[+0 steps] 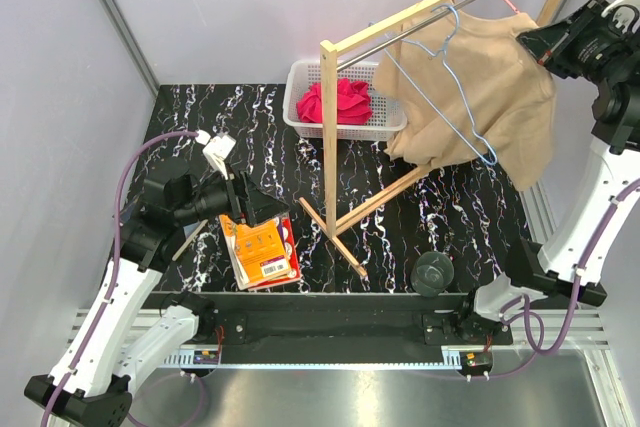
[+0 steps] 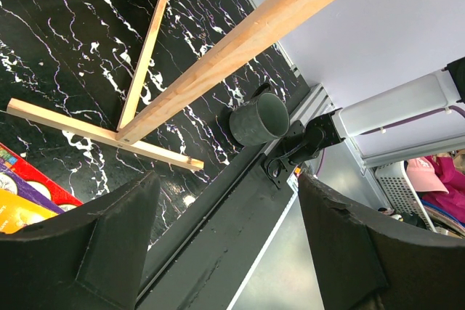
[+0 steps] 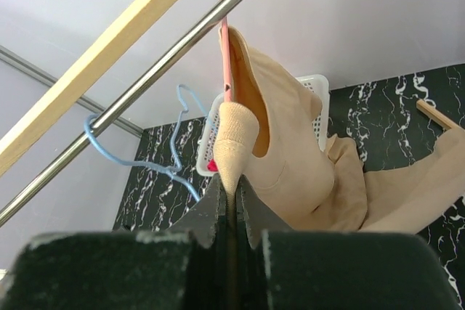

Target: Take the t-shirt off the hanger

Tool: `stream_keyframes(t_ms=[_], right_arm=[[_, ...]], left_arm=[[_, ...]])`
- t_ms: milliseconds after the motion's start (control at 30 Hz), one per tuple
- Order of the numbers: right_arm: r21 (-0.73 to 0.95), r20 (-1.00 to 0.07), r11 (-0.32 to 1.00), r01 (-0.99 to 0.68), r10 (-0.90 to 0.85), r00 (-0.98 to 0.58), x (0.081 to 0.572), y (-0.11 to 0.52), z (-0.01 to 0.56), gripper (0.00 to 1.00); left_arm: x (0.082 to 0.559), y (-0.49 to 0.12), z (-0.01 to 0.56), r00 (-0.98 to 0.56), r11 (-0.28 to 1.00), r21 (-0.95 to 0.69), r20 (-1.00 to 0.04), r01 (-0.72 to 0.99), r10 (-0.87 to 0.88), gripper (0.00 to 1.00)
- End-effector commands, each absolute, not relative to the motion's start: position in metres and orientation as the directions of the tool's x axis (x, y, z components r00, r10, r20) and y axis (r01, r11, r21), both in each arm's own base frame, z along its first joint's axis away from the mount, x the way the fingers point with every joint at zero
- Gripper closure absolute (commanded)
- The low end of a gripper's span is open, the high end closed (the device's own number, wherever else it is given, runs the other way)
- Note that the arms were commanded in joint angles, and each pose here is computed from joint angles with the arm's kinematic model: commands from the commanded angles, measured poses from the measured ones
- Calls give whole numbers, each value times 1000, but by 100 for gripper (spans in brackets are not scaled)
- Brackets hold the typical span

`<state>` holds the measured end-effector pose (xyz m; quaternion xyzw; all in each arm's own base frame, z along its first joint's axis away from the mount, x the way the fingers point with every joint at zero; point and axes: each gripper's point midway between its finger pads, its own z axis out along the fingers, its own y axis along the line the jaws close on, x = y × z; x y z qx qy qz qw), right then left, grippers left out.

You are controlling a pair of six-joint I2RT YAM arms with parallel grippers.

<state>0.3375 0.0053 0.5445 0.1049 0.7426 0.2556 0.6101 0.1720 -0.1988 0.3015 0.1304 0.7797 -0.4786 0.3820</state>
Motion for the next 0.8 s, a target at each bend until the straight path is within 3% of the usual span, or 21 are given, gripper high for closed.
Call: stream_keyframes(t_ms=[0,333,433,767], right_arm=[[478,-874,866,-149,451,-183,348,-3,548,100],[452,-861,892,-4,434,-266,349,-23,478,100],[463,-832,885,48,453,-321,344,-25,433,100],[618,-738,778,-115,523,-425,314,26,348,100]], left_arm=[[172,-200,316,-633,489,-626,-753,607,-179,20],[176,-200,310,-636,501,-624,-752,599,-176,20],[179,-199,308,-635,509,-624,-751,593,-180,20],[190,-209,293,-680,467,-685,-701,559,-213,20]])
